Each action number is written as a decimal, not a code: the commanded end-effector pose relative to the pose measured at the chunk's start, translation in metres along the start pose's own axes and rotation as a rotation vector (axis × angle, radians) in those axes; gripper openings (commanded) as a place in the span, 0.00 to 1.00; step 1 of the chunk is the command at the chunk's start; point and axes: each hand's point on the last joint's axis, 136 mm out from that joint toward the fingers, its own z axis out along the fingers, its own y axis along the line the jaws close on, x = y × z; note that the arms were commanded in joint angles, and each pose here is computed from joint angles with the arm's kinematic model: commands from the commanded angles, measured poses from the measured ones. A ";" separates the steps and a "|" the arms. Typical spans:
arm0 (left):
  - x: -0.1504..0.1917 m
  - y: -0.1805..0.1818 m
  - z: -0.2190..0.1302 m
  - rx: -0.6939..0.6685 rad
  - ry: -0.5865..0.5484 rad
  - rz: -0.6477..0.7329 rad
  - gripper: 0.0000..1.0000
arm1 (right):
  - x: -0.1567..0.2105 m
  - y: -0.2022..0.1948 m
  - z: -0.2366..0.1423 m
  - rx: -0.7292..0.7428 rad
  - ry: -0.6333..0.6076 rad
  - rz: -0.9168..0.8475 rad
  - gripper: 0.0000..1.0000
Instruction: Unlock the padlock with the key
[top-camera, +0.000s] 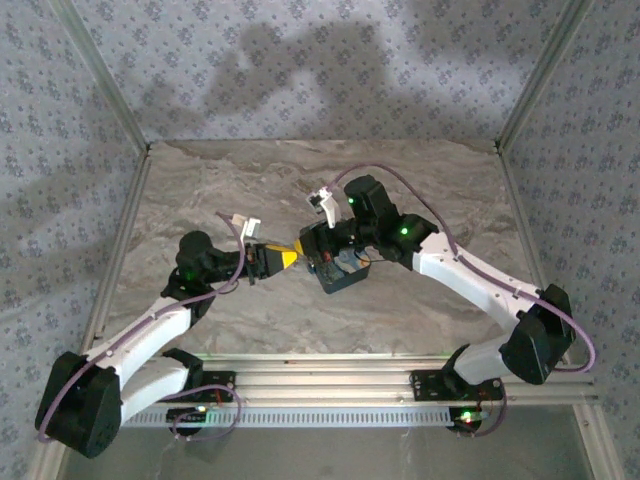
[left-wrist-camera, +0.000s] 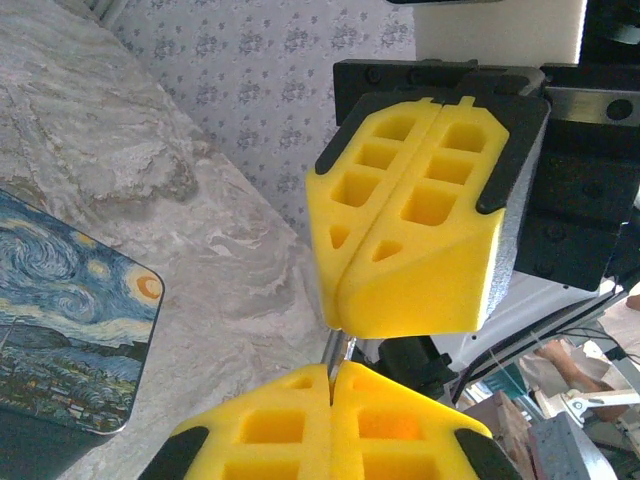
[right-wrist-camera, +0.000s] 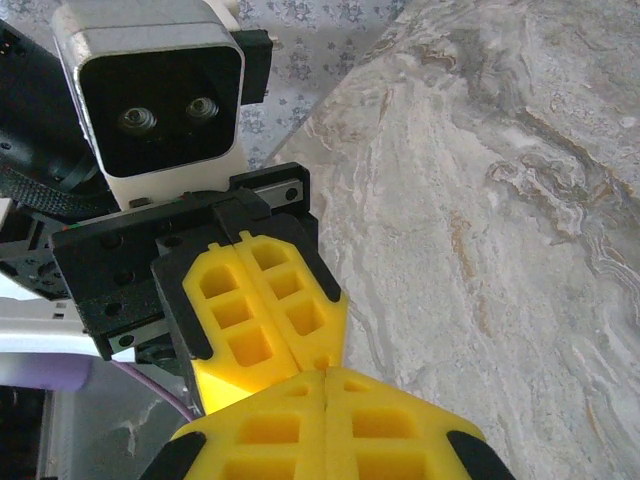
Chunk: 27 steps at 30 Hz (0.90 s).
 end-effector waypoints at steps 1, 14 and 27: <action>-0.003 -0.007 -0.002 -0.001 -0.018 0.050 0.00 | -0.009 -0.002 -0.011 0.043 -0.054 0.018 0.09; 0.014 0.061 -0.034 -0.374 0.017 -0.027 0.00 | 0.064 -0.141 -0.105 0.811 -0.154 0.483 0.65; 0.022 0.077 -0.045 -0.482 0.034 -0.060 0.00 | 0.016 -0.267 -0.053 1.048 0.184 0.459 0.71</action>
